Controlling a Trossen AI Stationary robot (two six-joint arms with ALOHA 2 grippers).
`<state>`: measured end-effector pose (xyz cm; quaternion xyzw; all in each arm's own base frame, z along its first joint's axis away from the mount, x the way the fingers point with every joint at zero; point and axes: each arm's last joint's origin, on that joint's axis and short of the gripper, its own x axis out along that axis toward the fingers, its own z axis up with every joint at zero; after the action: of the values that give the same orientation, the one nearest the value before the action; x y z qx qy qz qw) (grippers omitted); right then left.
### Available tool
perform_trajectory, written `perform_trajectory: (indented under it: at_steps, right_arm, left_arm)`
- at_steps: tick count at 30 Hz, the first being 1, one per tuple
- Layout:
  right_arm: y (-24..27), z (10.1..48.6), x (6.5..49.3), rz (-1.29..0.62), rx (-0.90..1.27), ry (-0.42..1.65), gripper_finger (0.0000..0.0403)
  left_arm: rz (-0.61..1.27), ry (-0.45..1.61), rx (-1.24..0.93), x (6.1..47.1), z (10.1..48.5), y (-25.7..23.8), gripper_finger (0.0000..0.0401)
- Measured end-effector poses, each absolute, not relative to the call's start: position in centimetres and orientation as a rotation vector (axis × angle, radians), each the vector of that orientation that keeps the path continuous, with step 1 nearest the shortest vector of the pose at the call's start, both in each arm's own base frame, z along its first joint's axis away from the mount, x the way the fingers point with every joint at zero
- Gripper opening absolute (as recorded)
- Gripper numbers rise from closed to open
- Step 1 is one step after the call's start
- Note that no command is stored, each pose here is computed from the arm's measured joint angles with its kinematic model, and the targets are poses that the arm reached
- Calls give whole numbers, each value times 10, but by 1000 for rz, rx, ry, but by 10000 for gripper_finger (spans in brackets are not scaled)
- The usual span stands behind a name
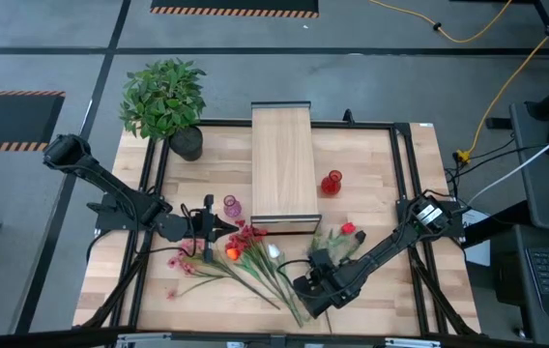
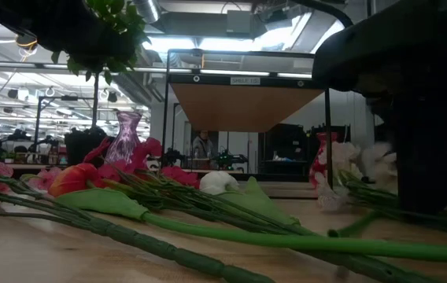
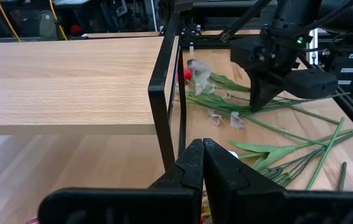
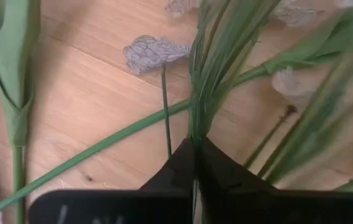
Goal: Pick and place flowers into a vace then onto a shelf
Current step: Put the white flowers into the red vase
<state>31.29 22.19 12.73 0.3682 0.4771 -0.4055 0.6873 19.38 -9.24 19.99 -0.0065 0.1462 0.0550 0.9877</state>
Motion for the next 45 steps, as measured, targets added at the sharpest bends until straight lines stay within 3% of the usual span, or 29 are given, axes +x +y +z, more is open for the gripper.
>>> perform_trajectory:
  at_steps: [9, 35, 45]
  right_arm:
    - [225, 131, 309, -899, 824, 1046, 4]
    - [220, 211, 261, -876, 721, 992, 0]
    - [209, 233, 228, -1028, 638, 962, 0]
  left_arm:
    - [110, 294, -13, 194, 200, -92, 4]
    - [118, 289, -13, 194, 200, -92, 4]
    - [111, 290, -15, 194, 200, -92, 4]
